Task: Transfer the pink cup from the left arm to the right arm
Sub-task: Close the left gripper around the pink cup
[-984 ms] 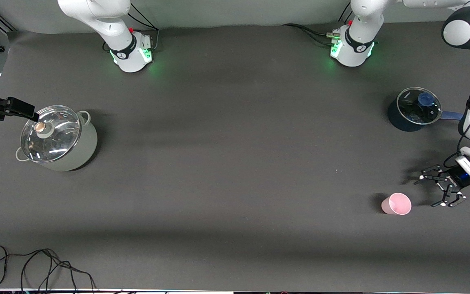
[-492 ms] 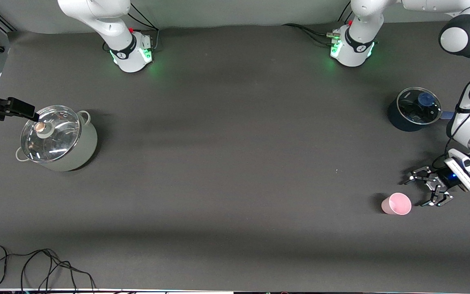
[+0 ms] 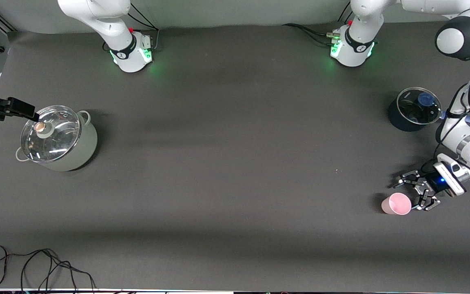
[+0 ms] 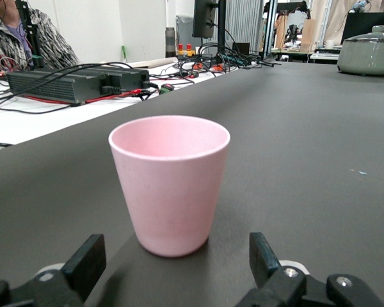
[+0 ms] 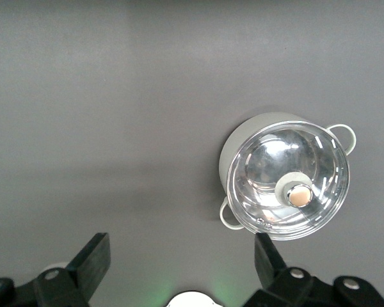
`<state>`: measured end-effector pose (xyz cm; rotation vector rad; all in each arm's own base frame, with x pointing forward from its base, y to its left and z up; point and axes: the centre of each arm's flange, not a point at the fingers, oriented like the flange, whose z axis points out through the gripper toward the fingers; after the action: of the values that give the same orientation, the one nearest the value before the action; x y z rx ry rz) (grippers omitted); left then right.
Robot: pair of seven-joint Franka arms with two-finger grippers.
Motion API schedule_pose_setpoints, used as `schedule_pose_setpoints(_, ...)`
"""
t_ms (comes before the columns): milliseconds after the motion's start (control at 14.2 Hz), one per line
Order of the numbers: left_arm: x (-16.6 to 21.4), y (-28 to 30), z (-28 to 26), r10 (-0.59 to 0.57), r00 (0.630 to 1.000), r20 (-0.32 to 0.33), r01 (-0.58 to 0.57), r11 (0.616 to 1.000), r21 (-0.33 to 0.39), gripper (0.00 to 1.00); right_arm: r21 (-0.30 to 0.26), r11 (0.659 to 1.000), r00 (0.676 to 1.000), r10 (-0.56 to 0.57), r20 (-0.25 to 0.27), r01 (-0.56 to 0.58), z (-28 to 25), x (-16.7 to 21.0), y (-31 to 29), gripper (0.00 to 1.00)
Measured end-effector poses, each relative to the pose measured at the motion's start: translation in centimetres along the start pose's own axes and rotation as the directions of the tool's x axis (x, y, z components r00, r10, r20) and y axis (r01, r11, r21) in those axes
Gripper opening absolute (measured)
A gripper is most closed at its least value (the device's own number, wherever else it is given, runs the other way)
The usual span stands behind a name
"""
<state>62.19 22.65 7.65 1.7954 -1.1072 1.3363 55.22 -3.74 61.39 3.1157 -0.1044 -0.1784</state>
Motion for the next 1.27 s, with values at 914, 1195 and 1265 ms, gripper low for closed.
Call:
schedule_pose_setpoints(914,0.4,-0.1,3.5,-0.010,1.000,0.016,0.009,0.999,0.038,1.00,0.000,1.000,1.000,-0.001,0.000,0.001,0.0,0.0,0.0,1.00)
schedule_pose_setpoints(1195,0.4,0.0,3.9,-0.014,1.000,0.011,0.013,0.999,0.039,0.96,0.000,1.000,1.000,-0.001,0.000,0.001,0.0,0.0,0.0,1.00)
schedule_pose_setpoints(1265,0.3,0.0,3.9,-0.014,1.000,0.011,0.014,0.999,0.039,0.88,0.000,1.000,1.000,-0.001,0.000,0.001,0.0,0.0,0.0,1.00)
